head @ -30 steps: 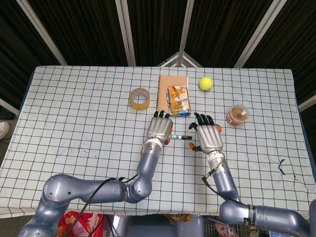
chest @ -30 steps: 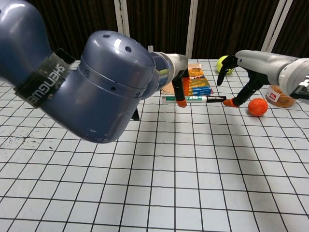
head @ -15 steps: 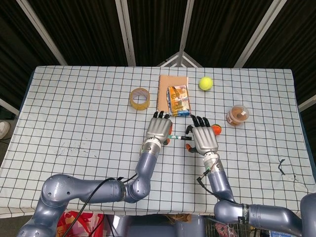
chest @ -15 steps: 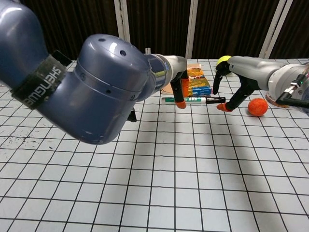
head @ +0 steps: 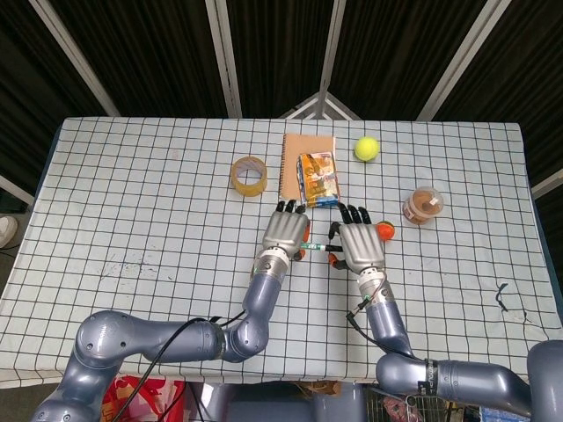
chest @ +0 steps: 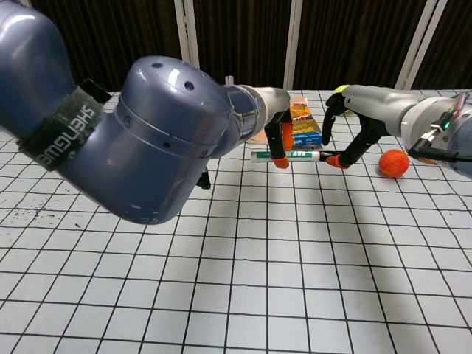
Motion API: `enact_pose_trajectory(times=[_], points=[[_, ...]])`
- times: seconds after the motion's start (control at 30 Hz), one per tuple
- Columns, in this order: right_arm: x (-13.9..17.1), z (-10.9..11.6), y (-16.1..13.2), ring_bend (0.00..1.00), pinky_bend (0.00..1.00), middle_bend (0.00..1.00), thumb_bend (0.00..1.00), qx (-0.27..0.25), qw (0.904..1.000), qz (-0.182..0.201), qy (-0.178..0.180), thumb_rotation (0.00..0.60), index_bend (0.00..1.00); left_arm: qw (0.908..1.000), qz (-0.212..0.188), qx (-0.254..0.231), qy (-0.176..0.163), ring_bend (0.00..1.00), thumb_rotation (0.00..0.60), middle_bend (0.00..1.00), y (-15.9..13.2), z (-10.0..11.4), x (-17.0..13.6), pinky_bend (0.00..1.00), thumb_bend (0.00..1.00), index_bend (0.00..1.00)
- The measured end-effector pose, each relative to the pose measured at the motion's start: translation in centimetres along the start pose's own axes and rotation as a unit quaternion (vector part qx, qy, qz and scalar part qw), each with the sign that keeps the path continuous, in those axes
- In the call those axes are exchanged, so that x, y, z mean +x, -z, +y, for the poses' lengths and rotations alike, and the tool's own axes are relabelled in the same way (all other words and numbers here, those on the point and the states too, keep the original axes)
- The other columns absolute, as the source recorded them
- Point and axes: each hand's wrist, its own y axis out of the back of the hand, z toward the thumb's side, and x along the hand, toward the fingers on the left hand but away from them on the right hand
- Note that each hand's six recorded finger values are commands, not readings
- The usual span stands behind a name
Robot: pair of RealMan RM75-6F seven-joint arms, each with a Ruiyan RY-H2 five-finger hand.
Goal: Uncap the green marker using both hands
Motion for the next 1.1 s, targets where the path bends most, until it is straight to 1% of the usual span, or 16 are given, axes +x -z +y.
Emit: enact_pose_trajectory(times=[0.47, 1.1], points=[[-0.2, -0.22, 0.41, 0.06, 0.04, 0.07, 0.35, 0.0, 1.0, -0.008, -0.002, 0.6, 0.52, 0.9999, -0.001, -0.012, 0.0, 0.0, 0.6, 0.14, 0.44, 0.13, -0.04, 0.0, 0.52, 0.63], [-0.25, -0.28, 0.08, 0.06, 0.04, 0.07, 0.35, -0.003, 1.0, -0.008, -0.003, 0.6, 0.57, 0.9999, -0.002, -0.016, 0.005, 0.0, 0.6, 0.14, 0.78, -0.16, 0.02, 0.0, 0.52, 0.63]])
